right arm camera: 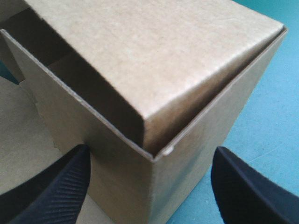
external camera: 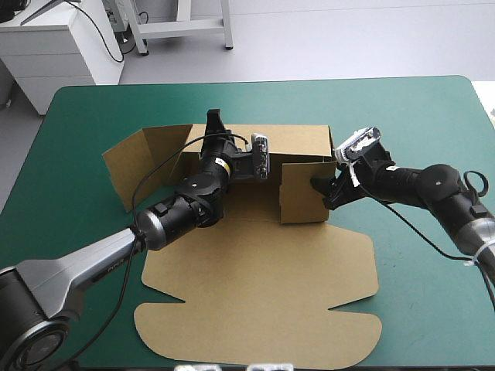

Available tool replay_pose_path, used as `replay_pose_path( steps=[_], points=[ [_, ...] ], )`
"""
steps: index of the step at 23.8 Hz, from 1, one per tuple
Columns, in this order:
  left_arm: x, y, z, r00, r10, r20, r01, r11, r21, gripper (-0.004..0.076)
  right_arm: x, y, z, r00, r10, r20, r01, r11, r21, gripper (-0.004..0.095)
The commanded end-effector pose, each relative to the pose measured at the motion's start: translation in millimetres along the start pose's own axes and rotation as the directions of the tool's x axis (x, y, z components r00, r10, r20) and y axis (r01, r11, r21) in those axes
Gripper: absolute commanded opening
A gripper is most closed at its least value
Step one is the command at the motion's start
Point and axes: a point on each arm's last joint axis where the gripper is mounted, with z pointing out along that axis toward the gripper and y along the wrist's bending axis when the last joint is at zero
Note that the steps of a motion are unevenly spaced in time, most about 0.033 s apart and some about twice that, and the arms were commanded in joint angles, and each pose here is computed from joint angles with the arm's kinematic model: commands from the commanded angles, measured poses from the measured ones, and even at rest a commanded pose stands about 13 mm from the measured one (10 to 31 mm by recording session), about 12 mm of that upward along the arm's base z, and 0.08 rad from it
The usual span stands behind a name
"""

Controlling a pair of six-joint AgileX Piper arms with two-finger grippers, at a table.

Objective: Fold the box

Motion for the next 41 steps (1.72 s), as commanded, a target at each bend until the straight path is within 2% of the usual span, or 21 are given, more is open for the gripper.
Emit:
replay_pose_path(
  steps=[1, 5, 8, 11, 12, 16, 19, 20, 22, 23, 24, 25, 27, 30, 33, 35, 38, 39, 40, 41],
  points=[
    [0.7, -6.5, -6.4, 0.981, -0.193, -0.023, 0.194, 0.975, 0.105, 0.0015, -13.2, -8.2, -4.1, 0.996, 0.041, 0.083, -0.048, 0.995, 0.082, 0.0666],
    [-2.6, -12.2, -7.4, 0.958, -0.287, -0.020, 0.286, 0.943, 0.170, 0.0015, -5.4, -13.1, 10.9, 0.993, 0.110, 0.050, -0.113, 0.992, 0.061, 0.0643],
    [-8.1, -15.1, -10.5, 0.957, -0.290, -0.007, 0.286, 0.940, 0.184, 0.0015, -0.9, -11.5, 21.9, 0.991, 0.130, 0.023, -0.130, 0.991, 0.031, 0.0579],
    [-15.1, -16.7, -15.3, 0.973, -0.232, 0.010, 0.227, 0.960, 0.163, 0.0015, -1.2, -11.3, 25.0, 0.991, 0.132, 0.024, -0.133, 0.990, 0.038, 0.0435],
    [-17.5, -16.6, -17.0, 0.979, -0.201, 0.018, 0.197, 0.969, 0.148, 0.0015, -2.5, -11.1, 23.7, 0.989, 0.145, 0.029, -0.146, 0.988, 0.038, 0.0276],
    [-16.1, -15.3, -16.1, 0.981, -0.193, 0.016, 0.189, 0.972, 0.139, 0.0015, -5.4, -7.9, 18.6, 0.990, 0.136, 0.035, -0.137, 0.990, 0.025, -0.0022],
    [-14.7, -15.7, -16.1, 0.981, -0.194, 0.001, 0.192, 0.971, 0.140, 0.0016, -5.8, -6.7, 17.4, 0.991, 0.129, 0.034, -0.130, 0.991, 0.018, -0.0018],
    [-14.4, -16.4, -16.2, 0.979, -0.203, -0.005, 0.201, 0.968, 0.147, 0.0039, -5.8, -7.2, 17.4, 0.992, 0.118, 0.035, -0.119, 0.993, 0.023, -0.0018],
    [-14.2, -17.2, -17.5, 0.971, -0.239, -0.021, 0.239, 0.956, 0.169, 0.0170, -6.6, -9.8, 17.3, 0.988, 0.146, 0.048, -0.148, 0.988, 0.049, -0.0018],
    [-13.8, -16.8, -19.1, 0.965, -0.262, -0.028, 0.263, 0.948, 0.181, 0.0307, -7.1, -11.9, 17.1, 0.982, 0.180, 0.059, -0.184, 0.981, 0.070, -0.0017],
    [-13.9, -15.4, -21.3, 0.964, -0.267, -0.024, 0.266, 0.947, 0.178, 0.0393, -7.1, -13.2, 17.0, 0.981, 0.182, 0.062, -0.186, 0.979, 0.083, -0.0013],
    [-13.1, -10.2, -27.1, 0.958, -0.286, -0.008, 0.283, 0.945, 0.167, 0.0543, -7.6, -15.7, 16.7, 0.981, 0.180, 0.072, -0.187, 0.976, 0.109, -0.0012],
    [-13.2, 1.2, -43.1, 0.953, -0.301, 0.038, 0.293, 0.946, 0.140, 0.0636, -8.8, -21.3, 15.8, 0.976, 0.192, 0.100, -0.207, 0.964, 0.166, -0.0012],
    [-17.3, 21.6, -75.9, 0.936, -0.302, 0.178, 0.292, 0.953, 0.081, 0.0633, -9.5, -28.1, 14.2, 0.967, 0.219, 0.130, -0.245, 0.941, 0.233, -0.0012],
    [-24.2, 36.3, -111.9, 0.887, -0.313, 0.339, 0.311, 0.948, 0.060, 0.0631, -9.1, -29.4, 13.9, 0.968, 0.217, 0.129, -0.244, 0.938, 0.248, -0.0012],
    [-27.6, 41.5, -131.4, 0.857, -0.307, 0.415, 0.314, 0.948, 0.053, 0.0571, -8.9, -29.0, 14.0, 0.968, 0.218, 0.126, -0.244, 0.939, 0.244, -0.0013],
    [-23.9, 47.4, -145.9, 0.839, -0.310, 0.447, 0.327, 0.944, 0.042, 0.0295, -8.8, -28.8, 14.0, 0.968, 0.219, 0.125, -0.243, 0.939, 0.243, -0.0013],
    [-21.7, 49.2, -147.9, 0.838, -0.314, 0.446, 0.333, 0.942, 0.038, 0.0120, -8.7, -28.6, 14.1, 0.968, 0.219, 0.124, -0.243, 0.940, 0.240, -0.0014],
    [-18.9, 51.6, -149.7, 0.837, -0.316, 0.448, 0.339, 0.940, 0.029, -0.0008, -8.7, -28.6, 14.1, 0.968, 0.219, 0.124, -0.243, 0.940, 0.240, -0.0014],
    [-15.1, 54.3, -149.5, 0.840, -0.315, 0.441, 0.343, 0.939, 0.017, 0.0016, -8.7, -28.6, 14.1, 0.968, 0.219, 0.124, -0.243, 0.940, 0.240, -0.0014]
  ],
)
